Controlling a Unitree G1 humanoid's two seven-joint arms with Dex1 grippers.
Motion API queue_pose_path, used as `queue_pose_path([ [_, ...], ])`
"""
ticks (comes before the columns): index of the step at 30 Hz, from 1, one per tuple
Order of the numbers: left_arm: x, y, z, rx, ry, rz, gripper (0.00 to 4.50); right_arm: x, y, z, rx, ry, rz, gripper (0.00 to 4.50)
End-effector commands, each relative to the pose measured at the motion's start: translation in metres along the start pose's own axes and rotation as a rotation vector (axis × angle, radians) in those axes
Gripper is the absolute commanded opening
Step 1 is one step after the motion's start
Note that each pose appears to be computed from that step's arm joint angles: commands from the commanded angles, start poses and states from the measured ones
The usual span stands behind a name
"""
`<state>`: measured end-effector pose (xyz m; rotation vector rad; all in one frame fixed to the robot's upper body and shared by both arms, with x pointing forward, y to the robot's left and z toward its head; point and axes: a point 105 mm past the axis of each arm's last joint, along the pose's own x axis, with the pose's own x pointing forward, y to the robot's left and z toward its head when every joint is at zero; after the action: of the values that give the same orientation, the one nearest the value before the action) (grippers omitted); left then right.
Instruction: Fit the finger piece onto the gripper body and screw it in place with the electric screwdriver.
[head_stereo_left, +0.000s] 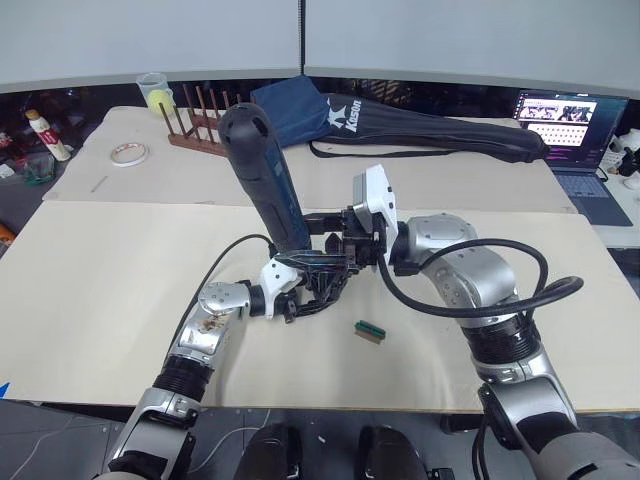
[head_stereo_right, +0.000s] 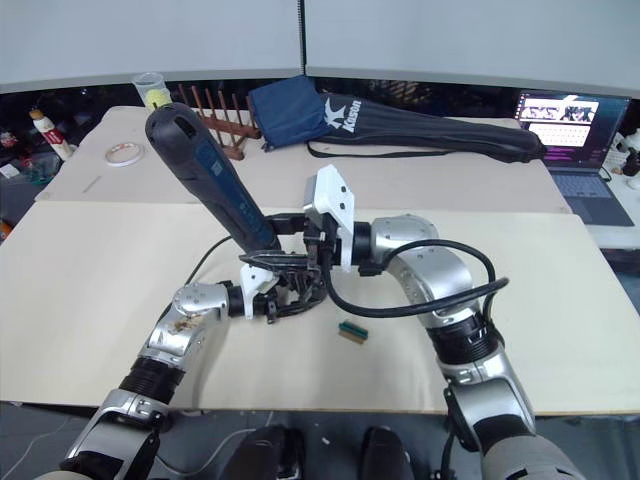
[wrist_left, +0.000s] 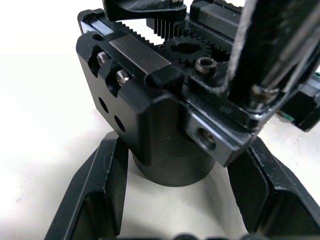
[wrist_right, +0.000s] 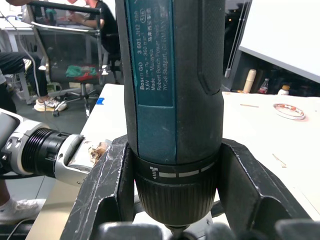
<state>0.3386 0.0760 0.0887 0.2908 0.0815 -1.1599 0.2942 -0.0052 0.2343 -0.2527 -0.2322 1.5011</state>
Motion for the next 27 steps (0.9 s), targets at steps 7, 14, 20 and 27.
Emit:
queue_pose_path([
  [7, 0.0, 0.007, 0.021, 0.057, -0.055, 0.012, 2.3, -0.008, 0.002, -0.039, 0.082, 0.133, 0.001, 1.93],
  [14, 0.0, 0.008, 0.021, 0.057, -0.054, 0.014, 2.3, -0.007, -0.002, -0.041, 0.045, 0.156, -0.017, 1.93],
  [20, 0.001, 0.008, 0.023, 0.059, -0.058, 0.013, 2.3, -0.006, -0.002, -0.041, 0.046, 0.19, 0.011, 1.93],
  [27, 0.002, 0.008, 0.023, 0.057, -0.062, 0.013, 2.3, -0.012, -0.01, -0.036, 0.048, 0.21, 0.014, 1.93],
])
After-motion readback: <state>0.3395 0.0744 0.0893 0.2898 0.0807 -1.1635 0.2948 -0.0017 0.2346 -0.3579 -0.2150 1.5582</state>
